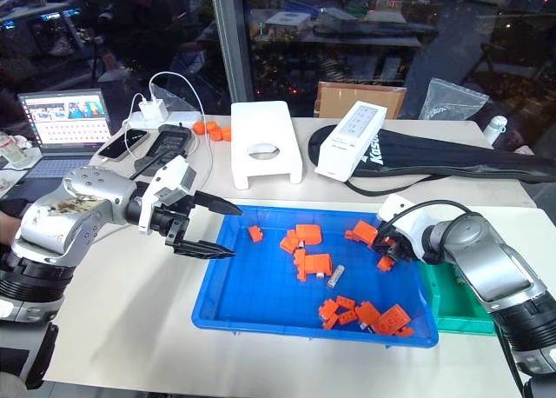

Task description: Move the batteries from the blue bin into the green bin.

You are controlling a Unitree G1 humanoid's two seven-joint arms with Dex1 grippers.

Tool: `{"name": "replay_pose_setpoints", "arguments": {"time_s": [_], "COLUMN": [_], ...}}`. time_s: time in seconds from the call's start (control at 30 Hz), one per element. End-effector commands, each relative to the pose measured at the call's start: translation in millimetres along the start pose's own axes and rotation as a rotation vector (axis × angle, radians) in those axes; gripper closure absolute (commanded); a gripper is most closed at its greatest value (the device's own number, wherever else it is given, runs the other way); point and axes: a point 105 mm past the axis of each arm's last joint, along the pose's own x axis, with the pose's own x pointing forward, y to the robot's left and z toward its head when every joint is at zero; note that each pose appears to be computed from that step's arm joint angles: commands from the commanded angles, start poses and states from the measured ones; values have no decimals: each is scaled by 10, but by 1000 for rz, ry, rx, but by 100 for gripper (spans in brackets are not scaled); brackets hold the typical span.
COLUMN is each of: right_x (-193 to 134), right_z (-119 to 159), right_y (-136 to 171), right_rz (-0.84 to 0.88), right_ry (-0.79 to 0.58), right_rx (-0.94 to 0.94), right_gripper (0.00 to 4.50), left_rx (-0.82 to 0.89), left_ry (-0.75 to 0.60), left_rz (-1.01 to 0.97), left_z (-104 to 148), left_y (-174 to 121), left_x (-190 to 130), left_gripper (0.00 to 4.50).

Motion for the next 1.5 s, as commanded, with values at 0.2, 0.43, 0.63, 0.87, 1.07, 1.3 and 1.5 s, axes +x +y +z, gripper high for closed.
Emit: {"name": "replay_pose_setpoints", "arguments": {"time_s": [0.2, 0.43, 0.63, 0.87, 1.07, 1.3, 1.5], "right_x": [-248, -195, 10, 130, 237, 100, -440], "right_z": [356, 468, 454, 450, 363, 408, 639], "right_y": [107, 647, 814, 875, 874, 764, 413], "right_rz": [74, 318, 335, 357, 338, 302, 220], "right_ry": [-110, -132, -91, -78, -38, -50, -148], "right_rx": [-32, 24, 42, 32, 42, 9, 17], "right_gripper": [3, 3, 3, 3, 27, 200, 200], "left_rx": [44, 52, 72, 66, 68, 58, 62], "left_ry": [3, 9, 2, 3, 24, 19, -3], "left_rz": [18, 16, 19, 37, 45, 42, 25], "left_z": [101, 109, 162, 164, 109, 79, 98], "left_y": [6, 16, 20, 49, 55, 59, 75], "left_x": [-29, -24, -5, -36, -31, -2, 58], "left_gripper": [0, 0, 0, 0, 0, 0, 0]}}
